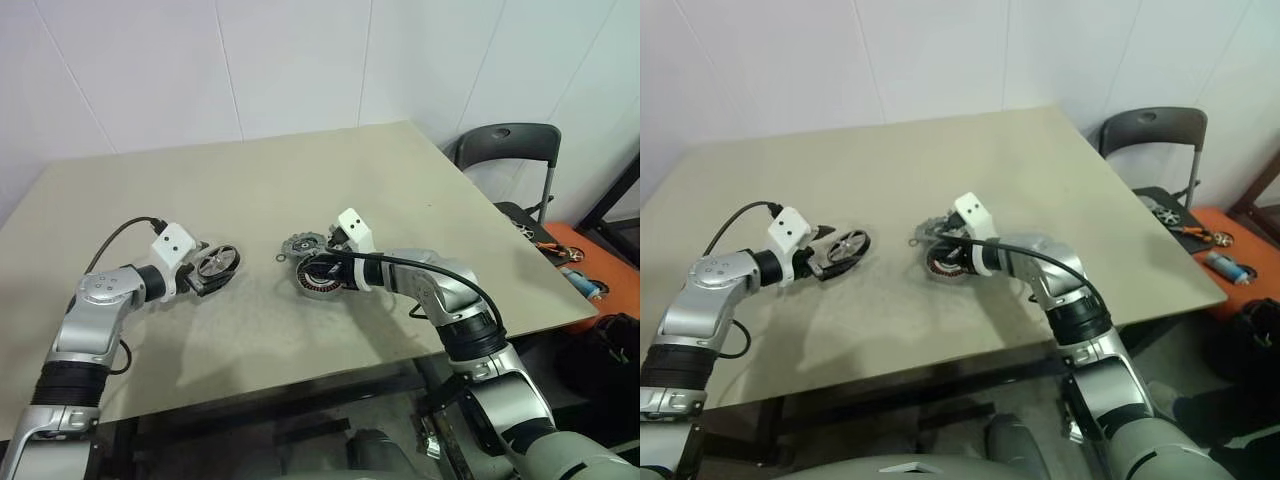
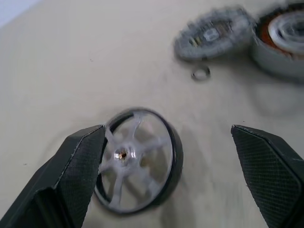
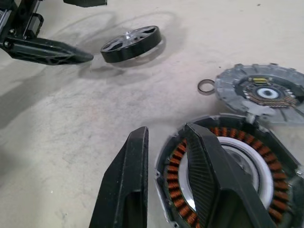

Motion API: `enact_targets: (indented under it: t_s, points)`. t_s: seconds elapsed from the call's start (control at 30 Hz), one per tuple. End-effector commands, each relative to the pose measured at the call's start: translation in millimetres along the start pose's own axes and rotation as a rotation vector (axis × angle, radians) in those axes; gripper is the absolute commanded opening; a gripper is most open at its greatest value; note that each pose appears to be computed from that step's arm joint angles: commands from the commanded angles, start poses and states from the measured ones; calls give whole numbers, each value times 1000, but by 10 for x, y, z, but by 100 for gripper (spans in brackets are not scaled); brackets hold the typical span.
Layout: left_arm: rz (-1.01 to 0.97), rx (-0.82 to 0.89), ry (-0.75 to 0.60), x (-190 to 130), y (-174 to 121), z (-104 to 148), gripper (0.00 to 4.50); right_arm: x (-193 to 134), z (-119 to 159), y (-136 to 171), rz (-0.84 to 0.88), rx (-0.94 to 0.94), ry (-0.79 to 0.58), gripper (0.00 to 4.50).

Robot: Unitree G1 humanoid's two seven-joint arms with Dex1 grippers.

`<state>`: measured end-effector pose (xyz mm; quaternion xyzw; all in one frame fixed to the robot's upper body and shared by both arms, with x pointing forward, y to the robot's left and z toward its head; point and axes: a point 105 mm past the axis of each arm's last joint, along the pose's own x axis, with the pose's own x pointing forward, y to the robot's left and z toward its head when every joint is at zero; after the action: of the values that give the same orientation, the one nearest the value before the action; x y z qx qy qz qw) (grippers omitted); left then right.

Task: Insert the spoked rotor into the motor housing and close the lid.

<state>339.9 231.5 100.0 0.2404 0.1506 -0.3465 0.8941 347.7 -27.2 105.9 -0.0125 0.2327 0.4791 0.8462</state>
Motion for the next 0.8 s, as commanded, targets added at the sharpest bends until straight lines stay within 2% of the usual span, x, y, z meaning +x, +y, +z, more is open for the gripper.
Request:
enact_targets:
  t_s: [0.03,0.1,0.23,0.37,0.67,0.8]
  points:
    - [-108,186,63,-29,56,50,450,16,155,59,19,-44,-36,125]
    - [-157,255,114,-12,130,21,450,22,149,59,19,-43,-34,125]
    - [-191,289,170,84,328,17,450,24,138,37,8,-33,-37,125]
    - [-232,251,183,204,385,60,450,14,114,27,-4,-21,-41,125]
    - [-456,313,263,357,97,-62,450,-12,64,27,-22,-3,-44,125]
    - [-484,363,295,337,102,-65,450,-18,56,12,-32,1,-44,125]
